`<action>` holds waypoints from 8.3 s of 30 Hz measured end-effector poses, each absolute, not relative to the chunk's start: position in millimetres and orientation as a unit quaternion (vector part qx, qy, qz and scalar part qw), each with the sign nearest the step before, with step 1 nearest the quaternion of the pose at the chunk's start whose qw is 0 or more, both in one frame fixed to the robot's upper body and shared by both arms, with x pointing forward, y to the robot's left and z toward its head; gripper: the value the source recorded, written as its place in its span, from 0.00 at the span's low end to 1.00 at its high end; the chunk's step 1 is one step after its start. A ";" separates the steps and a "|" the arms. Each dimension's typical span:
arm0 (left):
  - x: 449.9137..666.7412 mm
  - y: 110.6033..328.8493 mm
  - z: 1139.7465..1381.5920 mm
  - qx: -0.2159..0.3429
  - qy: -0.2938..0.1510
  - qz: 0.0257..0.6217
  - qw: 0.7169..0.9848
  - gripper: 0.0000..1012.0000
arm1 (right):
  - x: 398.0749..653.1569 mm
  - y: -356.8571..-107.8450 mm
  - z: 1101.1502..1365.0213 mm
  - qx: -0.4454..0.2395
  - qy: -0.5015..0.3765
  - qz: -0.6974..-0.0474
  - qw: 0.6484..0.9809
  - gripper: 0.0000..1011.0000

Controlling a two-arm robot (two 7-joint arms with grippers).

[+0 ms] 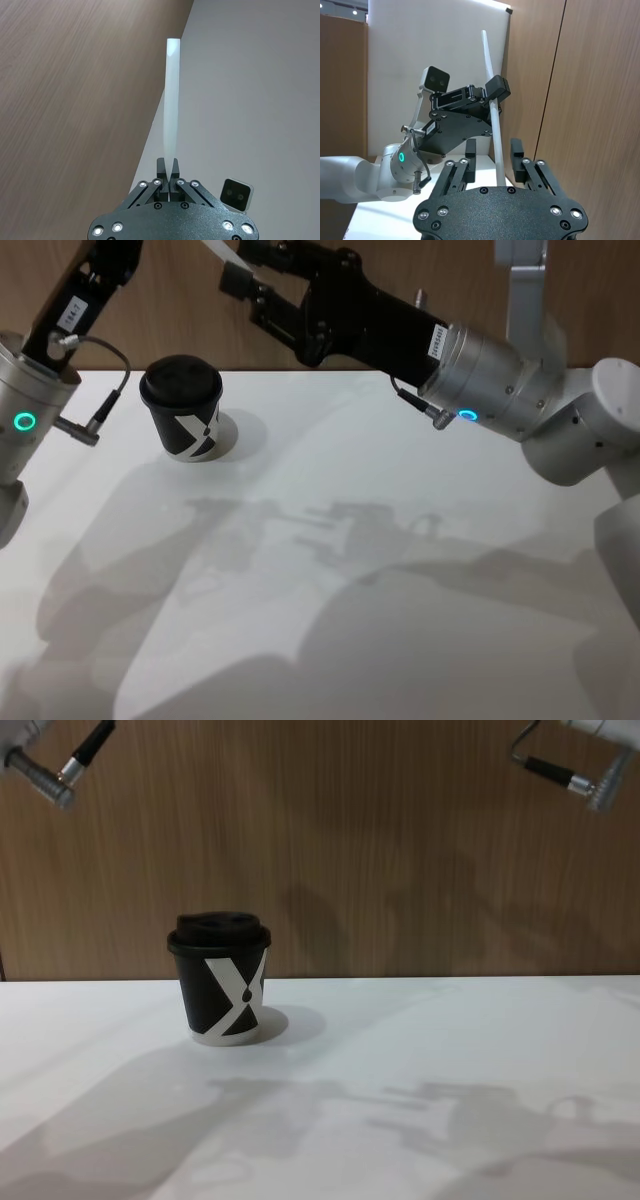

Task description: Pick up the straw with one hand, pass it to the other hand, and insert it into the cup.

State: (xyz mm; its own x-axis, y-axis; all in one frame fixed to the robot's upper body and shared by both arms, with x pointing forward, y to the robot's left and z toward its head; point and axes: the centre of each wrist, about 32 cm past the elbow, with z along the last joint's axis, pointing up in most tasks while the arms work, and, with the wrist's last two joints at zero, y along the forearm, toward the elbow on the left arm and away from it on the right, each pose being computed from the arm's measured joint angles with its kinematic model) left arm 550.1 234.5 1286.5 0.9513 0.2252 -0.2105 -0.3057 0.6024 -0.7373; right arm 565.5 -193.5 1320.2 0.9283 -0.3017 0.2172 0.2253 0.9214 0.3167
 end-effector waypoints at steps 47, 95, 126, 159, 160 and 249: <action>533.2 236.9 1307.8 -0.217 -0.061 0.365 0.903 0.01 | 565.4 -193.5 1320.2 0.145 -0.132 -0.136 0.971 0.99; 562.8 211.7 1303.7 -0.083 -0.097 0.516 0.847 0.01 | 565.4 -193.4 1320.2 0.145 -0.132 -0.136 0.971 0.99; 575.3 198.8 1299.0 -0.055 -0.101 0.522 0.845 0.01 | 565.5 -193.5 1320.2 0.145 -0.132 -0.136 0.971 0.99; 583.4 183.5 1295.3 -0.038 -0.107 0.535 0.838 0.01 | 565.5 -193.4 1320.2 0.145 -0.132 -0.136 0.971 0.99; 583.5 183.6 1295.5 -0.038 -0.107 0.535 0.837 0.01 | 565.5 -193.5 1320.2 0.145 -0.132 -0.136 0.971 0.99; 590.3 192.9 1278.2 -0.019 -0.082 0.537 0.839 0.48 | 565.5 -193.4 1320.2 0.145 -0.132 -0.136 0.971 0.99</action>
